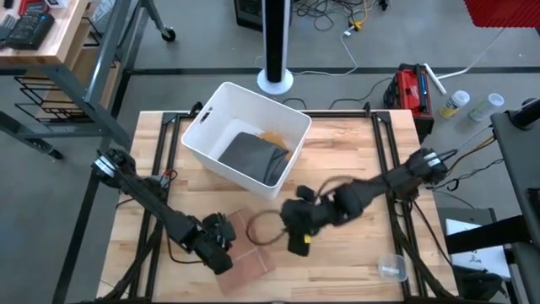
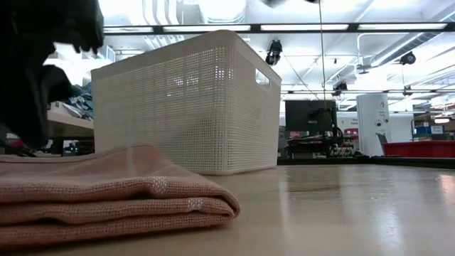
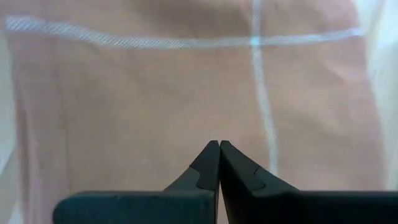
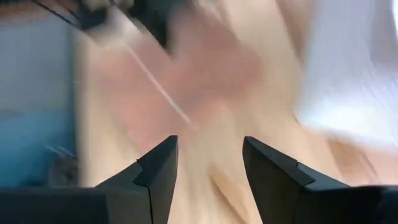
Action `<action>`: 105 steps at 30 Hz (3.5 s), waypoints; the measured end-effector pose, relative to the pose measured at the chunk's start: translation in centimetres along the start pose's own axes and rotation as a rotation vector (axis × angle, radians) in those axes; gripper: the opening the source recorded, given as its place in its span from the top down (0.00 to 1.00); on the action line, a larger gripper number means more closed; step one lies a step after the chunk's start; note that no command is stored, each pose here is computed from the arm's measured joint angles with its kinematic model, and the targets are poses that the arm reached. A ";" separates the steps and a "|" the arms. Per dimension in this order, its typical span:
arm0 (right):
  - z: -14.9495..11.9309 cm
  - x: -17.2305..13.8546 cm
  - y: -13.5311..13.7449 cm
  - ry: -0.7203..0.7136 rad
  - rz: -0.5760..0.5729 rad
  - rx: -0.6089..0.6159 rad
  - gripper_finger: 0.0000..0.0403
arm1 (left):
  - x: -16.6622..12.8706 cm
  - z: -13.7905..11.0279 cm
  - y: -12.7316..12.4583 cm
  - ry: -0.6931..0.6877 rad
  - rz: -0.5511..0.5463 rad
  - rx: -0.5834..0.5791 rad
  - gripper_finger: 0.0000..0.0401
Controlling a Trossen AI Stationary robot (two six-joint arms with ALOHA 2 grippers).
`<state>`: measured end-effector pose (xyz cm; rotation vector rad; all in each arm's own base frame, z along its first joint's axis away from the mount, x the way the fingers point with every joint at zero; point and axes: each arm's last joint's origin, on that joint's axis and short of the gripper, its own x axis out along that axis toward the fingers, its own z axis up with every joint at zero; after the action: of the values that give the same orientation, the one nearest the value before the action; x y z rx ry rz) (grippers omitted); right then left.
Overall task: Fold towel
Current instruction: Put the brown squared towel into the white bin, then return to Home Position
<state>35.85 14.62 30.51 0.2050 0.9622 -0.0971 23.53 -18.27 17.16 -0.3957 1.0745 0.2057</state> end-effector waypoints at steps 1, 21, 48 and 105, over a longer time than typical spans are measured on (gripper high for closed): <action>-1.1 0.1 0.3 0.038 -0.053 0.012 0.57 | 0.0 0.2 -0.3 -0.001 -0.004 0.003 1.00; -10.0 16.8 -3.3 -0.006 0.236 0.479 0.57 | 6.1 -0.6 -3.0 0.067 -0.034 0.055 1.00; 1.3 6.6 1.7 -0.362 0.525 0.112 0.95 | -10.7 3.6 -4.9 -0.161 0.022 0.164 1.00; 11.8 -1.6 -19.5 0.059 -0.043 0.060 0.64 | -12.2 17.2 15.4 -0.330 0.331 0.153 1.00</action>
<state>41.02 -7.01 35.85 0.2433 1.0238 -0.1598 26.41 3.16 31.81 -0.0395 0.8172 0.4629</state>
